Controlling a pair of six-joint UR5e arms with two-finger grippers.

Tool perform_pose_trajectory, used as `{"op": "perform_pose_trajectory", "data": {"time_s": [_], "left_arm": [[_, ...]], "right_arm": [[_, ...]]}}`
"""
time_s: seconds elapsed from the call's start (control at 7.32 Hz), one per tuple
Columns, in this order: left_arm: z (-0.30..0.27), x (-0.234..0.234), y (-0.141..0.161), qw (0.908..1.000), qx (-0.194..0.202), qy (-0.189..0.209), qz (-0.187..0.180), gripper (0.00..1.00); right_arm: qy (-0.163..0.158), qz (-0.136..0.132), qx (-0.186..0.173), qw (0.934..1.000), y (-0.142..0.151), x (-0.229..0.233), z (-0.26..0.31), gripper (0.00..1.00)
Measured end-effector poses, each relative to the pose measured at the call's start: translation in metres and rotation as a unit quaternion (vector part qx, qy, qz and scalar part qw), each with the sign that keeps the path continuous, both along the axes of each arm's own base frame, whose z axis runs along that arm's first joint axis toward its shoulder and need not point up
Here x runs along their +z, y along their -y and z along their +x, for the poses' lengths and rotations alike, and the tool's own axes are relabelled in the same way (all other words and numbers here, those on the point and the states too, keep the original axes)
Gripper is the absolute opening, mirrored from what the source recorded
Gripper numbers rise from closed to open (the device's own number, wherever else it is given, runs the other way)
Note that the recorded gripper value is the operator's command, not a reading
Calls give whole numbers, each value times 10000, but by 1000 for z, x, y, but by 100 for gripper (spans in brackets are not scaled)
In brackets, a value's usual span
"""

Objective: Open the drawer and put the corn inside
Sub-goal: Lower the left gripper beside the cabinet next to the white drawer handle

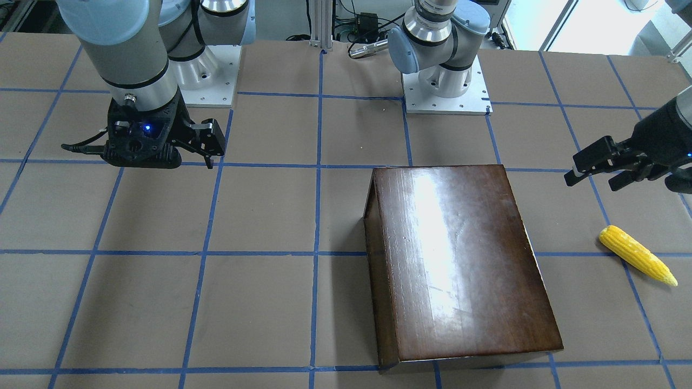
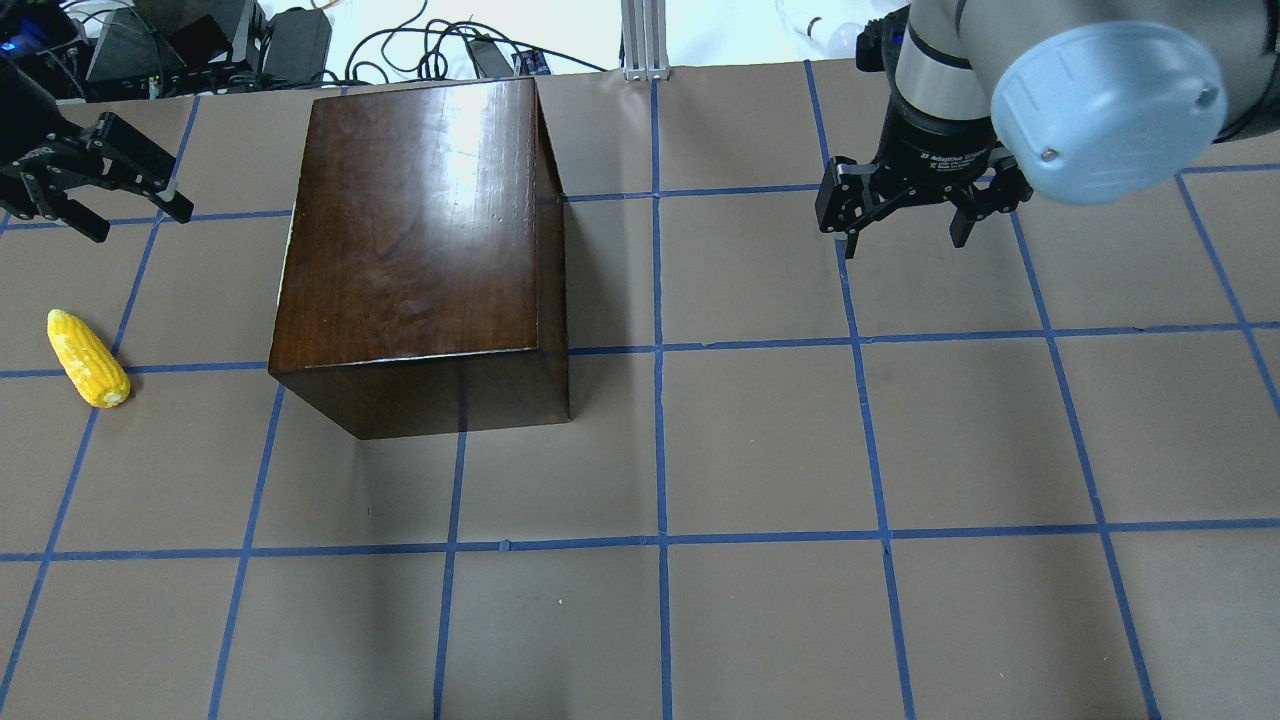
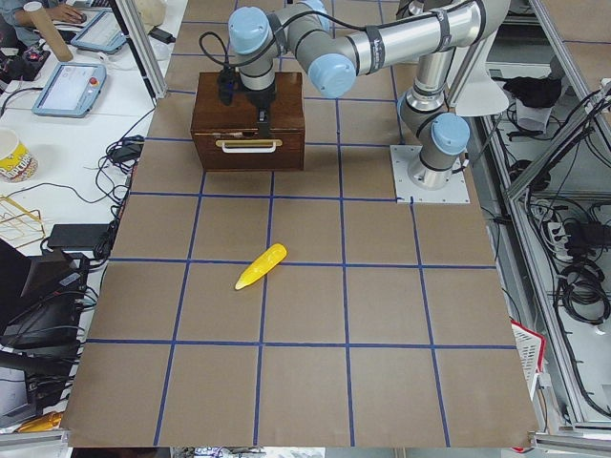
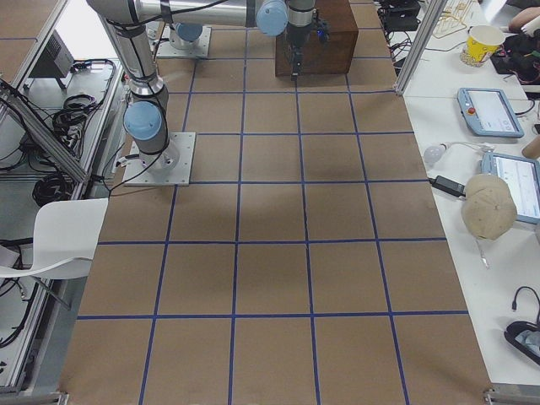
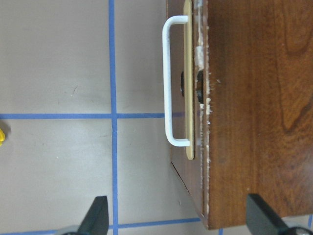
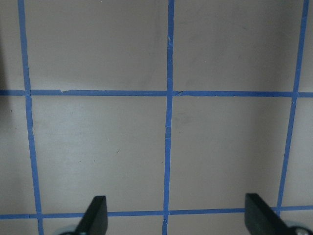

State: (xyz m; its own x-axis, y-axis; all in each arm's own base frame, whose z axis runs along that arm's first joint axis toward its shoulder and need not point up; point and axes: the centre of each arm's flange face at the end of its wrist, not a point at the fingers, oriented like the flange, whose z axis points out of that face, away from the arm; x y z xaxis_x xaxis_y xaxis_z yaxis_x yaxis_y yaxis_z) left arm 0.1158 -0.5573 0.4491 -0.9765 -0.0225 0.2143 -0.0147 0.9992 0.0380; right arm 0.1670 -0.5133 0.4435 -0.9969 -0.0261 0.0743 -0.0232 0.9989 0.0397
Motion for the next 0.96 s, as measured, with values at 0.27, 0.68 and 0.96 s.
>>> {"op": "perform_pose_trajectory", "data": {"time_s": [0.27, 0.68, 0.96], "left_arm": [[19, -36, 13, 9998, -105, -161, -65, 100], [29, -73, 30, 9990, -311, -263, -179, 100], [33, -91, 39, 9982, -258, -510, -200, 100]], "right_arm": [[0, 0, 0, 10000, 0, 0, 0, 100], [0, 0, 0, 10000, 0, 0, 0, 100], [0, -3, 0, 10000, 0, 0, 0, 100]]}}
